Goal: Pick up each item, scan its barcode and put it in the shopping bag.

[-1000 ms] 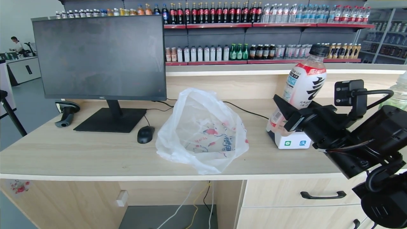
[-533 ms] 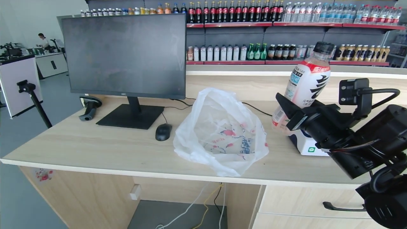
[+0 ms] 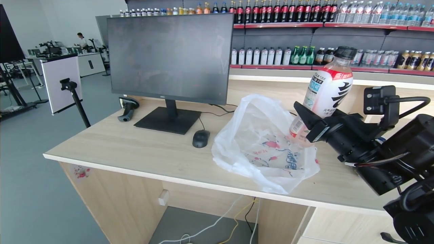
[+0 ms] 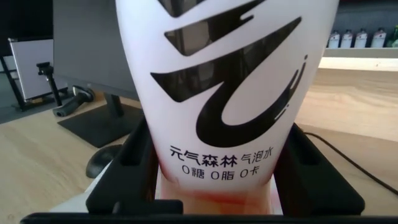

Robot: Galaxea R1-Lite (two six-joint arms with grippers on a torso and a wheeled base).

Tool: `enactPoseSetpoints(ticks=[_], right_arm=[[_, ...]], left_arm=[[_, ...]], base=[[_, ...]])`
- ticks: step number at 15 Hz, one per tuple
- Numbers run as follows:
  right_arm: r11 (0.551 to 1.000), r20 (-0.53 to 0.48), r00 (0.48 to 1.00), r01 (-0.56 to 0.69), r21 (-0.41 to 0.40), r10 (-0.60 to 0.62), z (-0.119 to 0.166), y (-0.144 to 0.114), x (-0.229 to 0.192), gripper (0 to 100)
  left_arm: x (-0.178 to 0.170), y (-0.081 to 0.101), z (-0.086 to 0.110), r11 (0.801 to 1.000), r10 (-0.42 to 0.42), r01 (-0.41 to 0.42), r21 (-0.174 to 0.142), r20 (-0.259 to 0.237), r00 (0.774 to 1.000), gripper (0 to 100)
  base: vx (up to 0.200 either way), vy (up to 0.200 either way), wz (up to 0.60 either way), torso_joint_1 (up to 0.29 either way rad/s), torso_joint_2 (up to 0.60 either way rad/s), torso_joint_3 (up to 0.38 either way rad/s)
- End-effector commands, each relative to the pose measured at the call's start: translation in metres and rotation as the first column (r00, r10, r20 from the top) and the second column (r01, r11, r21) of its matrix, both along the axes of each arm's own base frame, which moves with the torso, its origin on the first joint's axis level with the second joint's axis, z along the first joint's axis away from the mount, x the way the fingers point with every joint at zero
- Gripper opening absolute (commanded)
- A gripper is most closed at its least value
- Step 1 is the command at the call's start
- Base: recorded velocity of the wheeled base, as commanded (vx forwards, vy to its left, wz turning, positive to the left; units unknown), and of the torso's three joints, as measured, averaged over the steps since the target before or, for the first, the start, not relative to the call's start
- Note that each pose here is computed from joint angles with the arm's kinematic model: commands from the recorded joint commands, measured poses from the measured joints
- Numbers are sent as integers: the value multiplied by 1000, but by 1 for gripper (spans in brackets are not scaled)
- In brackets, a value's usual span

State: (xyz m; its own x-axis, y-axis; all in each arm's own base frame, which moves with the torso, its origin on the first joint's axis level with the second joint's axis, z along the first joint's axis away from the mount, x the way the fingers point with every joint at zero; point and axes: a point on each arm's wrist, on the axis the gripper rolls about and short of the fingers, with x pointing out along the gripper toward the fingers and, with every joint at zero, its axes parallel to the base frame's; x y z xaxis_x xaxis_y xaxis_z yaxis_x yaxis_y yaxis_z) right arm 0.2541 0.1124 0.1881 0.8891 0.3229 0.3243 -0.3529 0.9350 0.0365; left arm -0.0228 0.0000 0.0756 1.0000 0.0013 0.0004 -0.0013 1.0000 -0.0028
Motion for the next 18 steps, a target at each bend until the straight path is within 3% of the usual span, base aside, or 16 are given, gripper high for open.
enactPoseSetpoints(ticks=[1,8,18], right_arm=[[1000,-5,1000,-11,-3,11,-2,3,-1,0],[987,-47,987,-156,-22,155,-23,58,10,0],[986,-57,985,-167,-25,165,-51,89,57,0]], left_arm=[[0,0,0,1000,0,0,0,1,1000,100],[0,0,0,1000,0,0,0,0,1000,100],[0,0,0,1000,0,0,0,0,1000,100]], base=[[0,0,0,0,0,0],[0,0,0,0,0,0],[0,0,0,0,0,0]])
